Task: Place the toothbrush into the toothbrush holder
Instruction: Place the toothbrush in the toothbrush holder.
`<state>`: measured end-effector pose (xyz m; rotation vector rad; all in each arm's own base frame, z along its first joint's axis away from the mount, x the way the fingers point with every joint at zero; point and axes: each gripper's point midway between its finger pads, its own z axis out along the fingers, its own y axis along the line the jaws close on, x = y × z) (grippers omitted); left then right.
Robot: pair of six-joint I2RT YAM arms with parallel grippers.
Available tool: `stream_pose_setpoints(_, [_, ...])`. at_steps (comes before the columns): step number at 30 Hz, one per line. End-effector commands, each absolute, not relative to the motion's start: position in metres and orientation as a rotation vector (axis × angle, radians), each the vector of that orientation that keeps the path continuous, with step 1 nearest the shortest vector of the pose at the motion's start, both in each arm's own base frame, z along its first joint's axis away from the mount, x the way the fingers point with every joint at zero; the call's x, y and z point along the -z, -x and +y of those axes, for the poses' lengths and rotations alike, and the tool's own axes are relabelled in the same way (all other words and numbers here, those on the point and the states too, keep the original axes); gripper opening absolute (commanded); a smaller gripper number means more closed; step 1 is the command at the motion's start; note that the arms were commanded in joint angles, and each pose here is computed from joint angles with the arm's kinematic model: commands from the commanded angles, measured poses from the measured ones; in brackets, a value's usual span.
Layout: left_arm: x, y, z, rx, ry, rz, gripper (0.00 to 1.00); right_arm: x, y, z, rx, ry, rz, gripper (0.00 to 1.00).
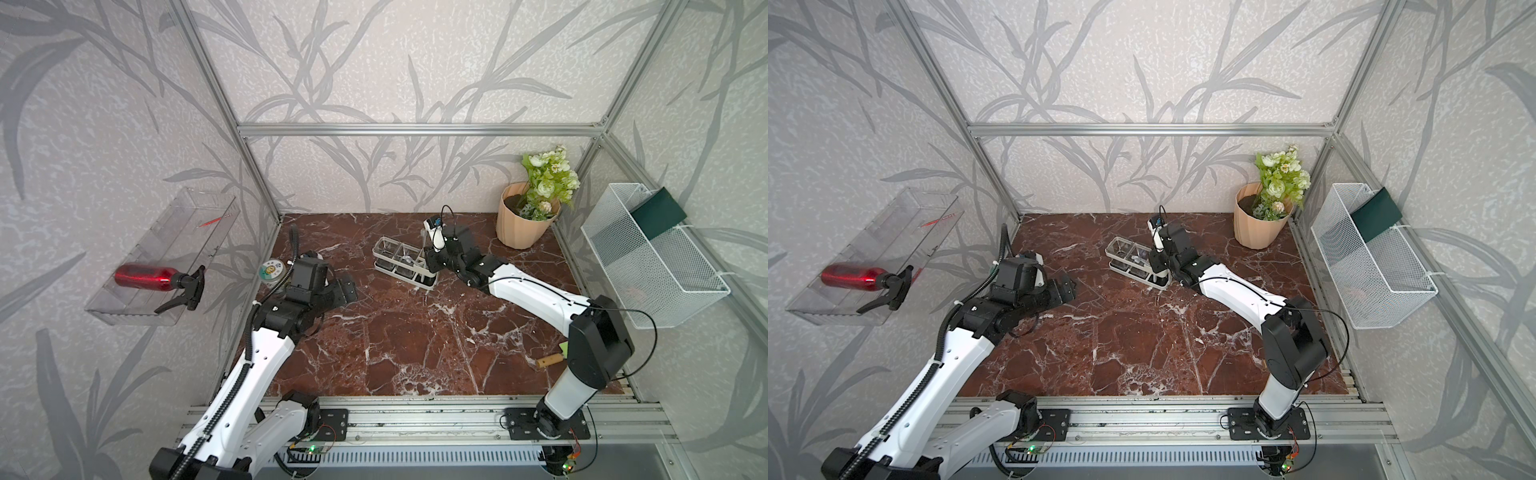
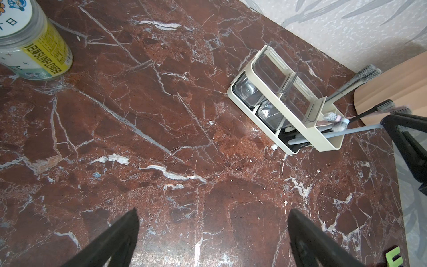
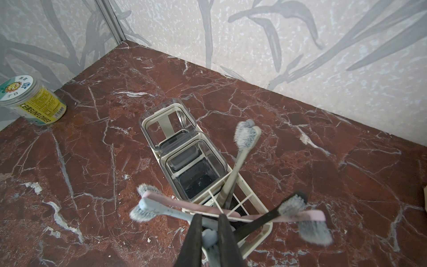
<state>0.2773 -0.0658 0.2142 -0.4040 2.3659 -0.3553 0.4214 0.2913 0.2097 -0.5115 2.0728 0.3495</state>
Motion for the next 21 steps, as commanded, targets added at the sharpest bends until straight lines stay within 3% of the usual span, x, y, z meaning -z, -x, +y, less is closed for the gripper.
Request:
stream_pose_setpoints(1, [-0.215, -0.277, -0.065, 0.362, 0.399, 2.355, 0.99, -0.210, -0.424, 0.294, -0.335, 0.515, 2.046, 0.00])
stream_pose_setpoints(15, [-0.214, -0.277, -0.065, 0.363, 0.401, 2.357, 0.99, -0.198, -0.418, 0.293, -0.327, 0.549, 2.065, 0.01])
stream_pose_setpoints(21, [-0.215, -0.277, -0.065, 0.362, 0.403, 2.356, 0.99, -0.193, -0.415, 0.293, -0.330, 0.553, 2.072, 0.18])
